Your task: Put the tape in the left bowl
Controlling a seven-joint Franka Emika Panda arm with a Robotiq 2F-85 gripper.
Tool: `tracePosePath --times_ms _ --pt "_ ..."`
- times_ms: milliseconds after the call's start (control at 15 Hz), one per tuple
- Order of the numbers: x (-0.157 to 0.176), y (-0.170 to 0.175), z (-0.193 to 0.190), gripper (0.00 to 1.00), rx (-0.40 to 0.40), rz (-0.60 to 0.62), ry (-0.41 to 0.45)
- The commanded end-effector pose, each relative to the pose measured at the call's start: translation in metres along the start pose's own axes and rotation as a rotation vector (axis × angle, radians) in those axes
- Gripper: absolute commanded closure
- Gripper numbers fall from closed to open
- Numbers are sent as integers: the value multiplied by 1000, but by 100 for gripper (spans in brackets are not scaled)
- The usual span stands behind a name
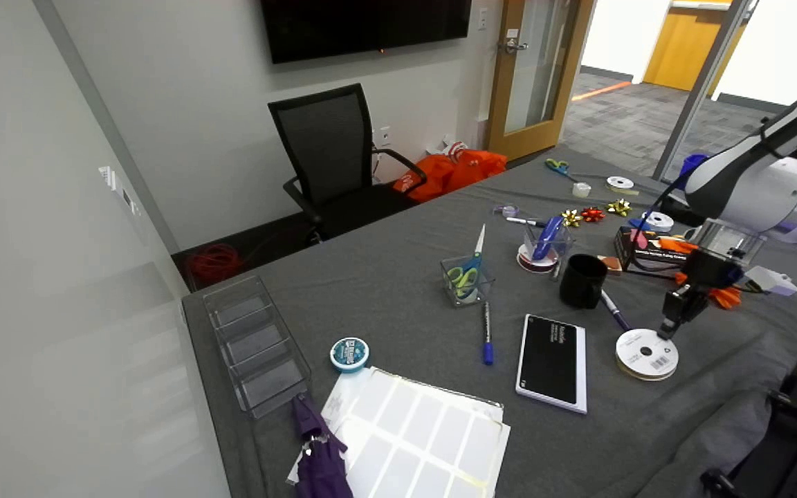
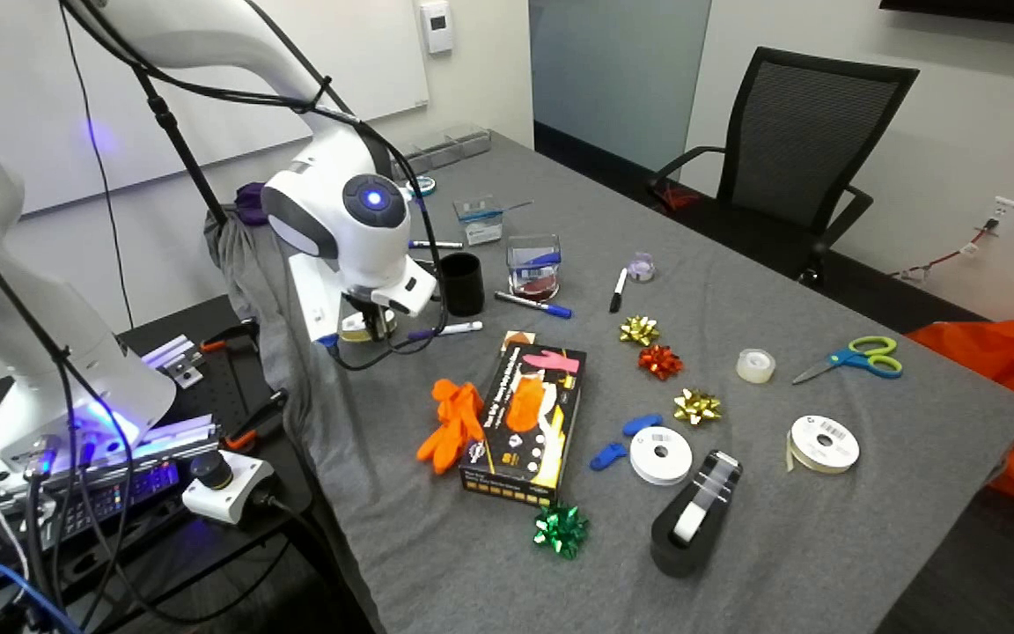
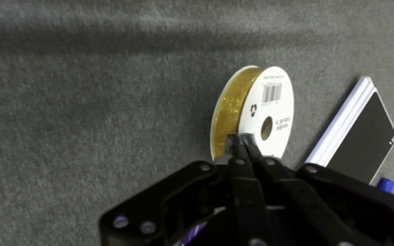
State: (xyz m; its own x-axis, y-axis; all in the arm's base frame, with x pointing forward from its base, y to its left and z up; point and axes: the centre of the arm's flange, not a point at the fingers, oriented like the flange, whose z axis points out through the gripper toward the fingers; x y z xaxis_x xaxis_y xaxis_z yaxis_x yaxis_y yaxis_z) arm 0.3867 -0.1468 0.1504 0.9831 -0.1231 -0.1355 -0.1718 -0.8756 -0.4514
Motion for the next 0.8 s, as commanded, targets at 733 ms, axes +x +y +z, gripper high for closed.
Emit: tracePosePath --times_ms 733 --pt "1 -88 -78 100 122 50 115"
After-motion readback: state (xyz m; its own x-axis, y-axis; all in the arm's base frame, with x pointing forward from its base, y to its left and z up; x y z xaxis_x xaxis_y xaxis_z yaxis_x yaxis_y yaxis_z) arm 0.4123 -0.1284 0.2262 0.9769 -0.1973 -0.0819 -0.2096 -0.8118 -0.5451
